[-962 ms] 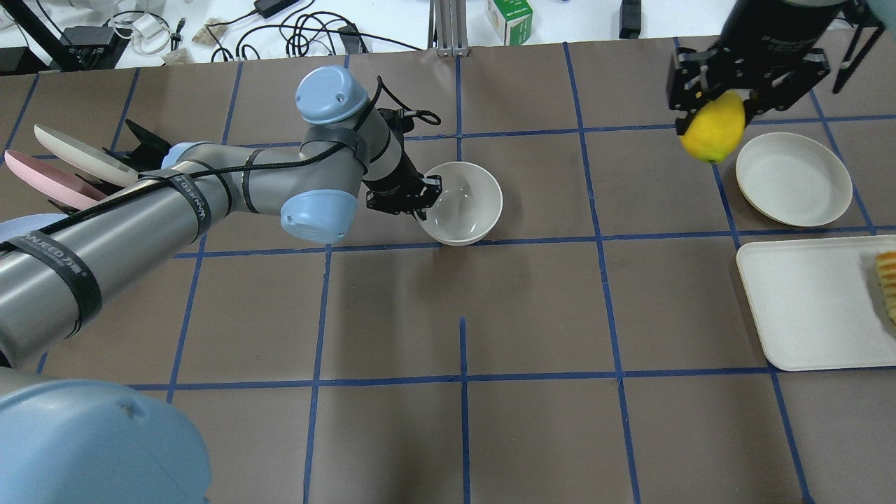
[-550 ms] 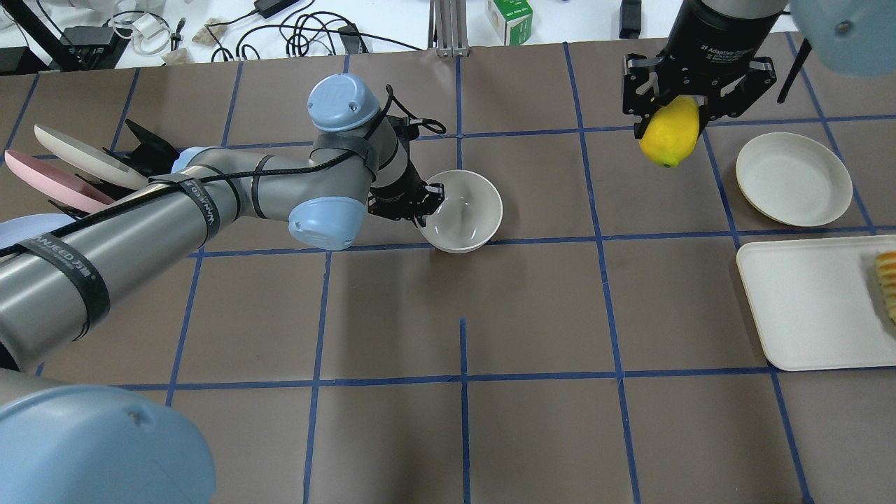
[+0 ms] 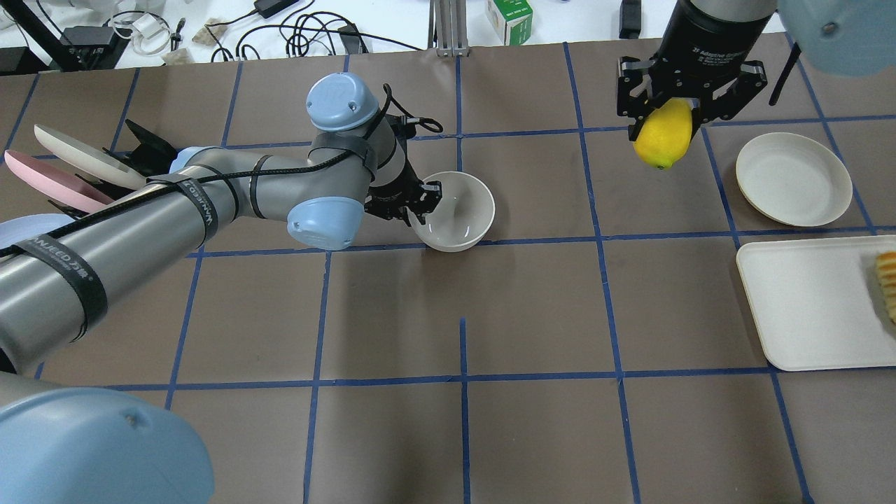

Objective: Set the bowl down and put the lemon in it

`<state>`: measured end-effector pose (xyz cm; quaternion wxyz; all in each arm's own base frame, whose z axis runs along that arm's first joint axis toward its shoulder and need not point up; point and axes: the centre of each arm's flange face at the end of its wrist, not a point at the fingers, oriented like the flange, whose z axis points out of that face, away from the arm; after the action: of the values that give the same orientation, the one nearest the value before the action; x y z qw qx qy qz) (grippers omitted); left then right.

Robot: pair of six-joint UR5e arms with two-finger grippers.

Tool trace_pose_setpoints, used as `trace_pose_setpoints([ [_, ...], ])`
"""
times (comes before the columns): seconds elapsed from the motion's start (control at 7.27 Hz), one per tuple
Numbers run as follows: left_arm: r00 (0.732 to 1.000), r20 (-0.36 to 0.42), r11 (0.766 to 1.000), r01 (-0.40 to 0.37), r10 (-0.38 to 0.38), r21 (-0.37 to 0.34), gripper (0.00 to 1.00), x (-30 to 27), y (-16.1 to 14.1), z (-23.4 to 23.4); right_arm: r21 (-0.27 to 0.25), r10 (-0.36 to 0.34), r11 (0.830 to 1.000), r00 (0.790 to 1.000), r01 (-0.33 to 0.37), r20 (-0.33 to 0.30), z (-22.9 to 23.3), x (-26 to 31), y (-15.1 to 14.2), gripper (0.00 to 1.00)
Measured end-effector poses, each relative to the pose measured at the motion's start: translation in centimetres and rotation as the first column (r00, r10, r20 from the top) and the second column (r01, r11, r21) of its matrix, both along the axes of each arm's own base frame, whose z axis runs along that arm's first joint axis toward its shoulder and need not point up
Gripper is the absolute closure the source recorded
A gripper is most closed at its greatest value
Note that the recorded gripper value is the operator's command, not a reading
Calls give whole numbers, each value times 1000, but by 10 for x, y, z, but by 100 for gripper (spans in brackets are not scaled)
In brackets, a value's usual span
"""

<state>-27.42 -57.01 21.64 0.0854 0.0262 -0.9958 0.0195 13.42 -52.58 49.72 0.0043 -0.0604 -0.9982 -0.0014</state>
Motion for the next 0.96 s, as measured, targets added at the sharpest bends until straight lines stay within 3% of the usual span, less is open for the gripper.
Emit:
trace_pose_setpoints([
  [0.28, 1000, -6, 1000, -2, 2, -5, 6, 1, 0, 5, -3, 2, 1000, 1000, -2, 1, -1, 1, -2, 69],
  [0.41, 1000, -5, 1000, -7, 7, -18, 2, 9, -3, 17, -14, 12, 1000, 1000, -11, 1, -5, 6, -7, 69],
  [0.69, 1000, 10, 1000, 8, -8, -21, 1, 62, -15, 67, -51, 57, 997, 998, -56, 4, -47, 64, -35, 69],
  [0.96, 991, 99, 995, 89, -93, 44, 0, 110, -1, 144, -53, 51, 997, 999, -50, 10, -120, 144, -56, 68],
])
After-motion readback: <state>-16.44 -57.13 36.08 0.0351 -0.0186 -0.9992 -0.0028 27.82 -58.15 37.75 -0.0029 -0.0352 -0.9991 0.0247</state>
